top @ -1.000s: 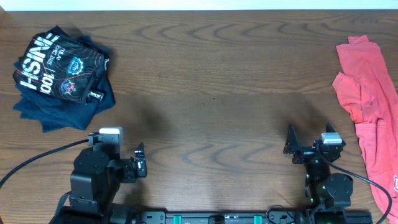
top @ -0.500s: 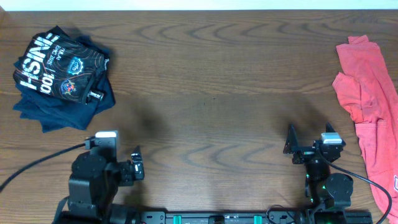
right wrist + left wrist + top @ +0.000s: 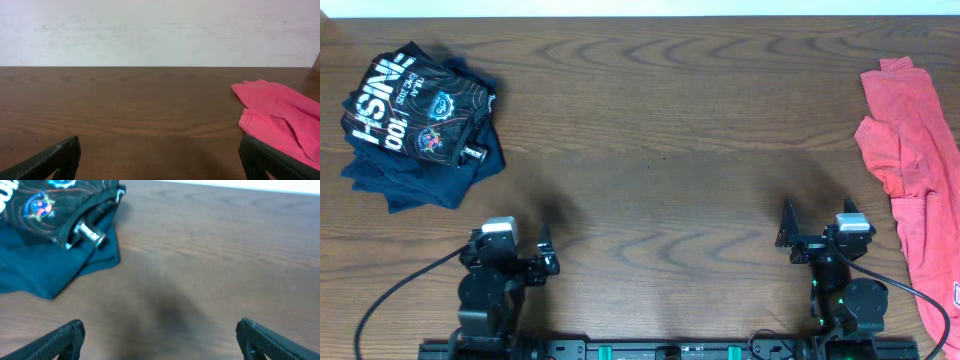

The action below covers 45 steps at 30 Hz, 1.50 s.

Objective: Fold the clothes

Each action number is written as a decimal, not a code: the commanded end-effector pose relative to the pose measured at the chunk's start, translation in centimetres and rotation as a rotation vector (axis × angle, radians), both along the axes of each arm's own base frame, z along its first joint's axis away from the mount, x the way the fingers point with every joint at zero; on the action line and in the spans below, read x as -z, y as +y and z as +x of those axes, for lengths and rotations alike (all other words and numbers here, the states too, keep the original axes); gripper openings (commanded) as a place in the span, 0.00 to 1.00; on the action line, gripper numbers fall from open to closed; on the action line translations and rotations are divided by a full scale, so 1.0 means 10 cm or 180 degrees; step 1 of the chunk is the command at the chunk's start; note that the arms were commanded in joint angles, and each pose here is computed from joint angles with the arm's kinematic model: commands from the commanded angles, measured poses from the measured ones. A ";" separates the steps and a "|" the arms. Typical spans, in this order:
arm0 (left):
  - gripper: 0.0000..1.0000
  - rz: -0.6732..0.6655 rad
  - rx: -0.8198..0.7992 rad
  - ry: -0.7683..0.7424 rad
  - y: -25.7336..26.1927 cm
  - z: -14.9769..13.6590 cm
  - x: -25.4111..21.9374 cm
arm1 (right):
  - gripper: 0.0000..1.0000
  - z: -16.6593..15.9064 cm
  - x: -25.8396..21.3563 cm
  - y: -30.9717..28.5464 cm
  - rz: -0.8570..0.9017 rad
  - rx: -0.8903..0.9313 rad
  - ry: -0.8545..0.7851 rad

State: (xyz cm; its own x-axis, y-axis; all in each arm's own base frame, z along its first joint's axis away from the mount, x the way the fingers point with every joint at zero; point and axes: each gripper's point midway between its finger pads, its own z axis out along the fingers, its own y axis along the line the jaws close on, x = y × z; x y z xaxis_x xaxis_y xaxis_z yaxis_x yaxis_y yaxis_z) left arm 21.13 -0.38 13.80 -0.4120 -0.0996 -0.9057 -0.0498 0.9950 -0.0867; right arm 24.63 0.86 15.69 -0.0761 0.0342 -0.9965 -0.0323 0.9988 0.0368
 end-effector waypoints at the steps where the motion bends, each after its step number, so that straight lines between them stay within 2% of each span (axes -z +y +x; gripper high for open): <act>1: 0.98 -0.0021 0.0012 -0.0193 -0.01 0.09 0.14 | 0.99 0.00 0.00 -0.03 -0.0050 0.0025 0.0000; 11: 0.98 0.0060 -0.0043 -0.1068 0.04 0.34 -0.14 | 0.99 0.00 0.00 -0.03 -0.0050 0.0025 -0.0002; 15: 0.98 0.0084 -0.0065 -0.1023 0.06 0.34 -0.11 | 0.99 0.00 0.00 -0.03 -0.0050 0.0025 0.0000; 17: 0.98 0.0087 -0.0054 -0.0851 0.06 0.32 0.03 | 0.99 0.00 0.00 -0.03 -0.0049 0.0025 0.0000; 45: 0.98 0.0062 0.0032 -0.0863 0.01 0.32 0.02 | 0.99 0.00 0.00 -0.03 -0.0050 0.0025 -0.0002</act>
State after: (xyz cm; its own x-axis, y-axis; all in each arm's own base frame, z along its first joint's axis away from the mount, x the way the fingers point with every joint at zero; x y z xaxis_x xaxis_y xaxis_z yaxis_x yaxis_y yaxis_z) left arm 24.46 -0.43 15.40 -0.1036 -0.0864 -0.9909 -0.0078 0.9963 -0.0861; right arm 24.63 0.86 15.70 -0.0757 0.0339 -0.9966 -0.0327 0.9988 0.0364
